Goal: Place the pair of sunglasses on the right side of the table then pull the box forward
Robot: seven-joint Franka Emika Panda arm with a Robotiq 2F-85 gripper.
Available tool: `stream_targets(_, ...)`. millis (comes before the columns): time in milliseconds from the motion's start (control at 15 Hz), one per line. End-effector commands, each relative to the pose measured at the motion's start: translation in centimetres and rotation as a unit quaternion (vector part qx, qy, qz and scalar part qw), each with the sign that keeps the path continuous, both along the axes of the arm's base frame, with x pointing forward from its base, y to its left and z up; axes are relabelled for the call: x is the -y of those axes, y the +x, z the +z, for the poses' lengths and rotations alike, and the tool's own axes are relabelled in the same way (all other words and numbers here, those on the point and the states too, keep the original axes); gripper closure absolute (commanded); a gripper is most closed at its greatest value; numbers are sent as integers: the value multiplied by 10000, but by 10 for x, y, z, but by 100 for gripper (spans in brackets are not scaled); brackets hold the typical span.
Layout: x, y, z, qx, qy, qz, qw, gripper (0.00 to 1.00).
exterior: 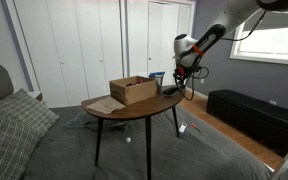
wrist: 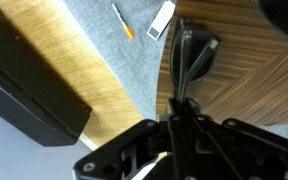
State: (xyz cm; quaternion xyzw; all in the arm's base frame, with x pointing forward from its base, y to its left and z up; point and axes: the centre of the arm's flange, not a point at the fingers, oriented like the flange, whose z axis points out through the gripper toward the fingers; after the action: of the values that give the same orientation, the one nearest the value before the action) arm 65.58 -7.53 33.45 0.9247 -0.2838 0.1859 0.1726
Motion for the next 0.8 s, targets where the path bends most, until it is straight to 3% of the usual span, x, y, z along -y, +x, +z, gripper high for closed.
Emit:
stream_targets(0,0,20,-4,-113,30,-247,9996,99)
stream_targets(200,-1,22,-8,-306,44,-398,9987,99)
stream_targets(267,0,23,-8,-331,64,-446,9984,70)
stream_targets(400,-1,24,-6,-344,109,-506,9981,63)
stream_targets(733,-10,18,27,-310,224,-475,9981,28)
